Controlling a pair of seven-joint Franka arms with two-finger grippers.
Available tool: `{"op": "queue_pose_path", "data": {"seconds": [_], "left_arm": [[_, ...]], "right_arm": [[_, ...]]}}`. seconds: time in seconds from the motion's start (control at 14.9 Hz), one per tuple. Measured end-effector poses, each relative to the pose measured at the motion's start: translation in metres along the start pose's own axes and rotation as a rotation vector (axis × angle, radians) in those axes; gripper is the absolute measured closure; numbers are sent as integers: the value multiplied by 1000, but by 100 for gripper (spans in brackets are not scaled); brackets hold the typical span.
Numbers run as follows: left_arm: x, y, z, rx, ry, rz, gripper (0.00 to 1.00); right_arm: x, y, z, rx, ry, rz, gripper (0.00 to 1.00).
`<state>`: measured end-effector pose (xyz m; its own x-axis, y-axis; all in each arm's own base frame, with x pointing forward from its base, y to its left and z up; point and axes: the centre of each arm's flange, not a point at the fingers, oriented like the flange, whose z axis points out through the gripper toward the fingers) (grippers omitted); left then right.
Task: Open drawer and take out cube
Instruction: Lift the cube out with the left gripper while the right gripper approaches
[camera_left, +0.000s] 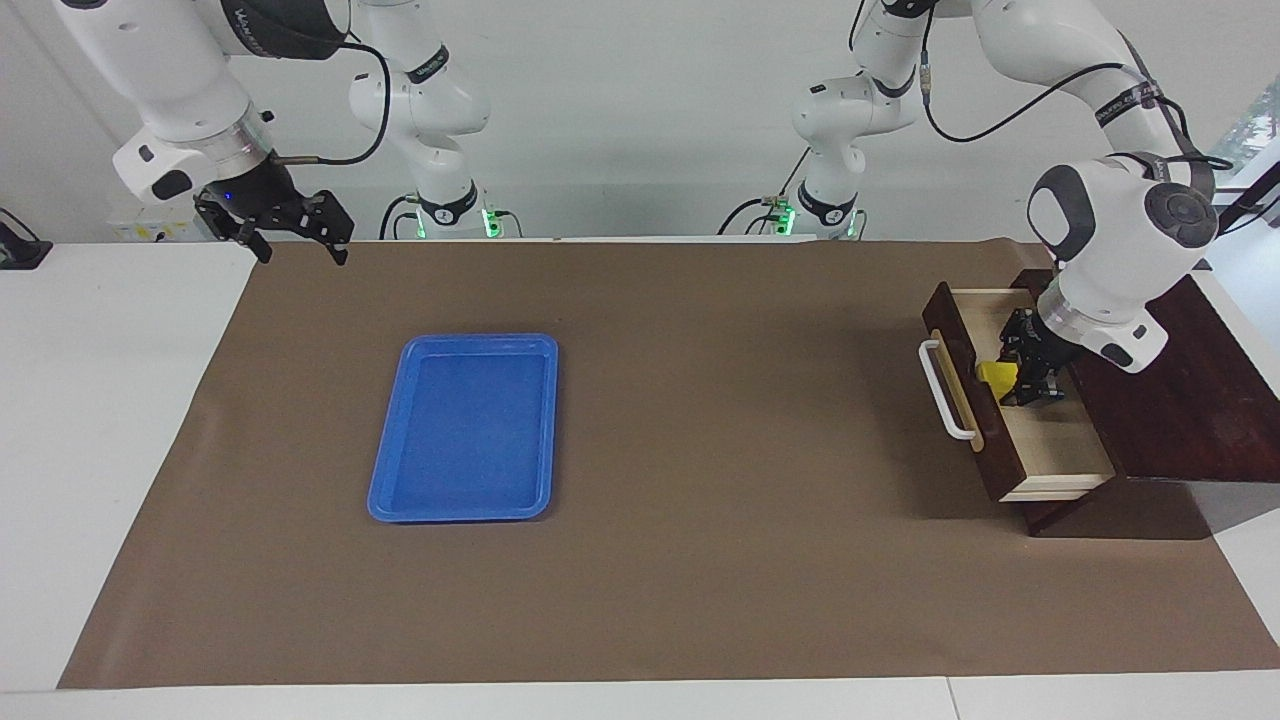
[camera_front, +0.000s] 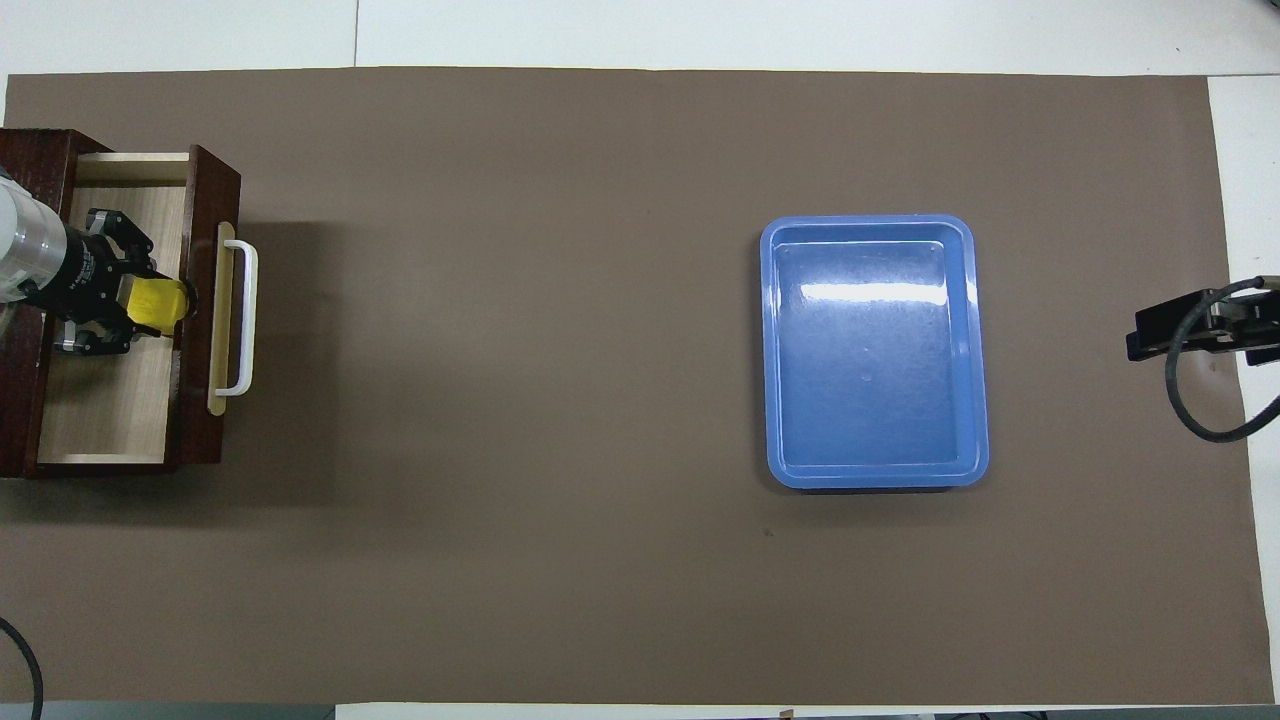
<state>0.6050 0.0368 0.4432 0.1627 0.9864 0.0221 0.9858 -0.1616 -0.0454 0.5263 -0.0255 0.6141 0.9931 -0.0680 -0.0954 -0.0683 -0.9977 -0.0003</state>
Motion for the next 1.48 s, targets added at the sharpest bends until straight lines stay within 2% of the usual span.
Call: {"op": "queue_pose_path", "data": {"seconds": [0.27, 0.4, 0.54, 0.74, 1.01, 1.28, 1.48], "left_arm": [[4, 7, -33, -40, 8, -74, 45], [4, 10, -65, -17, 3, -81, 45], [-13, 18, -91, -1, -1, -94, 45], [-74, 37, -104, -4, -1, -177, 45], [-183, 43, -101, -1, -12, -274, 45], [-290, 27, -107, -13, -36, -224, 45], [-341, 15, -111, -40, -45, -154, 45]], "right_arm": [[0, 0, 0, 0, 0, 0, 0], [0, 0, 0, 0, -4, 0, 0], [-1, 0, 1, 0, -9, 0, 0], [-1, 0, 1, 0, -11, 0, 0], [-1, -1, 1, 0, -12, -2, 0], [-3, -9, 8, 51, -30, 23, 0], [-9, -19, 29, 137, -63, 171, 0]]}}
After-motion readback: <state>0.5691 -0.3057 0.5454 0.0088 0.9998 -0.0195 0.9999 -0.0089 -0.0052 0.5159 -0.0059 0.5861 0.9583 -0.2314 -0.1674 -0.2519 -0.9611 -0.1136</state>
